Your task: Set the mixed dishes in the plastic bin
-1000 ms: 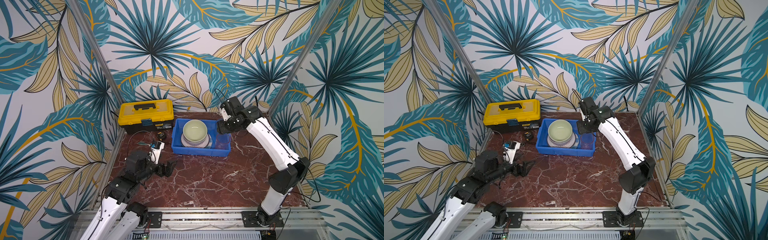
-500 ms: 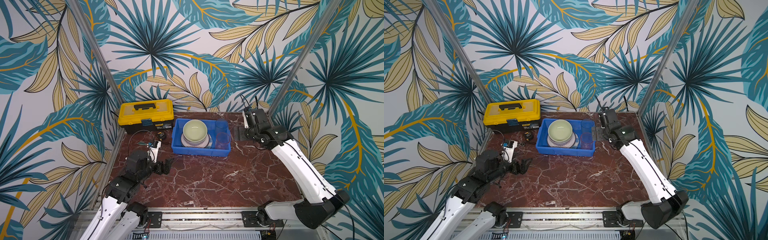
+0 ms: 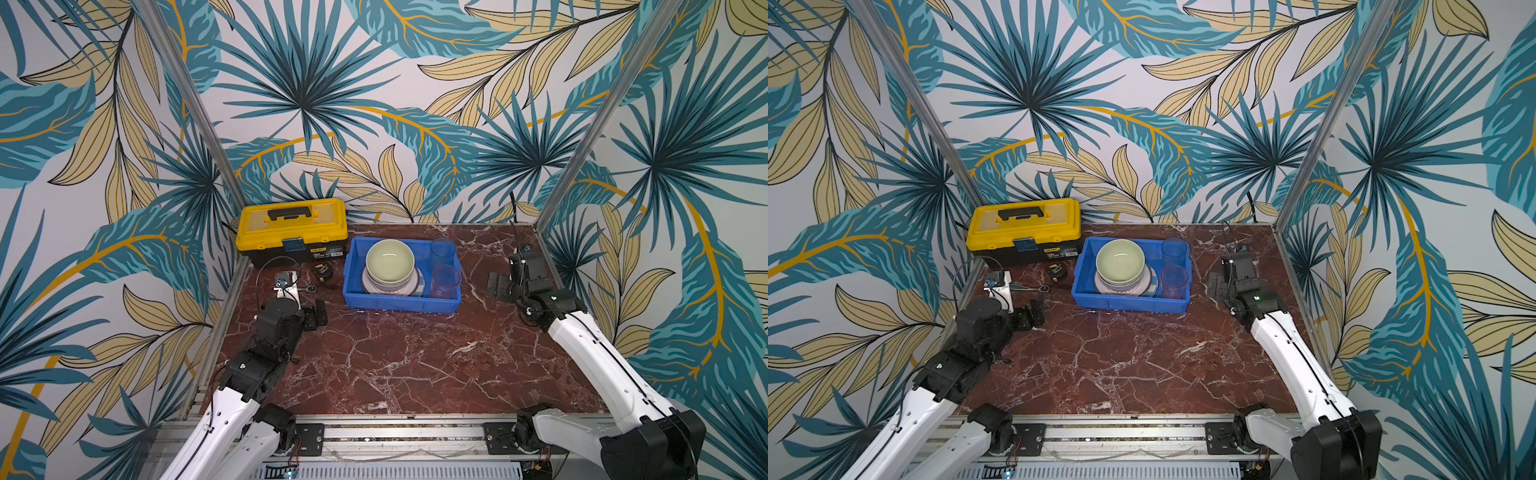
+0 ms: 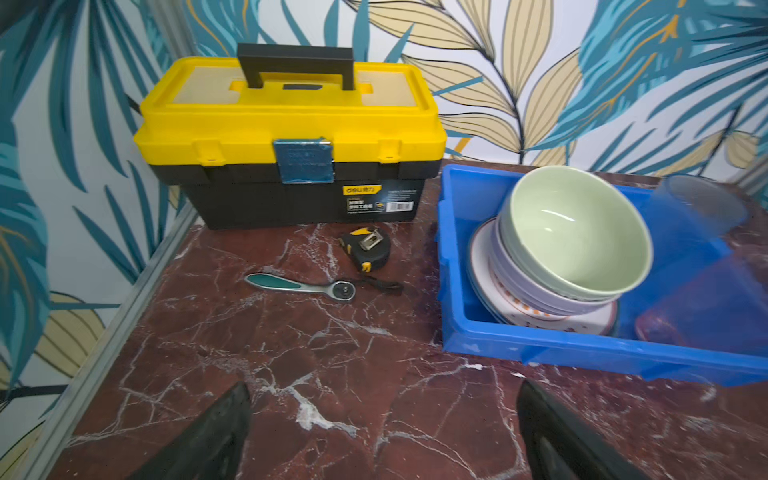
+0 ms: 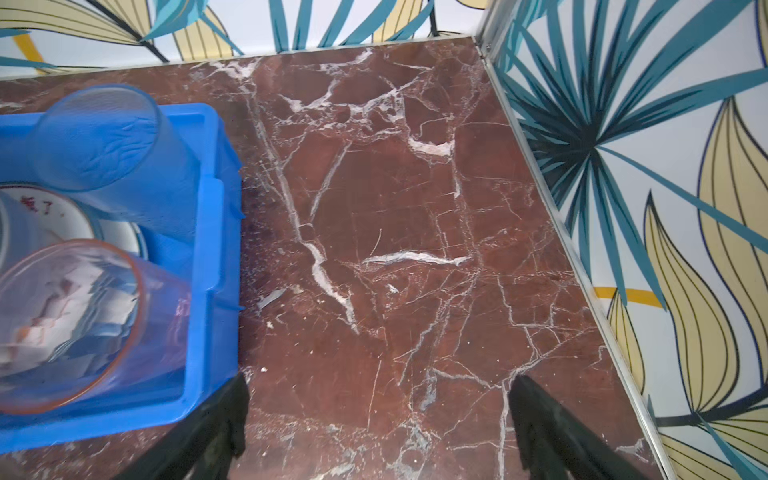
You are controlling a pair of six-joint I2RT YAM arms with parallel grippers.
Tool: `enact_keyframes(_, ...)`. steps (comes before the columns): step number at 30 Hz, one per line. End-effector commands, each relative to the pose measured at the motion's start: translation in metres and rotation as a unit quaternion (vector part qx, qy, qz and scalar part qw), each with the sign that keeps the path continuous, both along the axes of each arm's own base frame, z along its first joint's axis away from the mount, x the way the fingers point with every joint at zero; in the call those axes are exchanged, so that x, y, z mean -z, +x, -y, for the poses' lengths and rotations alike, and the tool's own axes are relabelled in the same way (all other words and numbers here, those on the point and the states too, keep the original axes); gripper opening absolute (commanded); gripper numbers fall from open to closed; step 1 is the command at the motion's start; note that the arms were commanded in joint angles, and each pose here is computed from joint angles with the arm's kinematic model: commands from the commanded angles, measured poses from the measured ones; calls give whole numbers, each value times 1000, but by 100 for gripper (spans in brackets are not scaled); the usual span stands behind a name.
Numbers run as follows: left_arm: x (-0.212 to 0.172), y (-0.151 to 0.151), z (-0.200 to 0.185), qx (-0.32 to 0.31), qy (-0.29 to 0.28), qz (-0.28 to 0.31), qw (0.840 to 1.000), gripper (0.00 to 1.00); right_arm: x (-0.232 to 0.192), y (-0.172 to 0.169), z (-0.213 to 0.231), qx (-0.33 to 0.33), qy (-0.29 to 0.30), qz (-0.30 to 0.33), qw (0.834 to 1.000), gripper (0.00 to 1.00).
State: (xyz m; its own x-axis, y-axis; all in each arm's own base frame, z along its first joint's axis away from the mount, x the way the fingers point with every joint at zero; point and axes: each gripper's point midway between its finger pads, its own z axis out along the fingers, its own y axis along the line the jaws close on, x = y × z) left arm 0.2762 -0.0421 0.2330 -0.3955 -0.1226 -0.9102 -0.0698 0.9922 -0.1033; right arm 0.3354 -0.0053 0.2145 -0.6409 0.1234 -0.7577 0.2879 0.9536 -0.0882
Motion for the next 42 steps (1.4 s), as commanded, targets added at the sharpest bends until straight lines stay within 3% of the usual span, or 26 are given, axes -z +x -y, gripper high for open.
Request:
enact_keyframes(1, 2, 12, -21, -61, 33, 46, 997, 99, -5, 4, 21, 46, -24, 52, 997, 100)
enact_keyframes(8, 39, 12, -44, -102, 89, 74, 988, 100, 12, 11, 34, 66, -48, 120, 989, 100)
enact_keyframes(15, 58, 5, -59, -129, 106, 107, 980, 99, 41, 17, 40, 65, -82, 148, 983, 100)
enact_keyframes(19, 66, 11, -67, -132, 88, 116, 980, 100, 55, 23, 41, 59, -98, 170, 979, 100)
enact_keyframes(27, 80, 43, -83, -134, 78, 93, 983, 99, 74, 36, 44, 55, -93, 191, 976, 100)
enact_keyframes(37, 88, 109, -74, -95, 95, 74, 988, 100, 84, 45, 49, 46, -68, 219, 972, 100)
enact_keyframes(42, 111, 122, -71, -80, 80, 68, 991, 100, 93, 46, 44, 21, -49, 221, 974, 100)
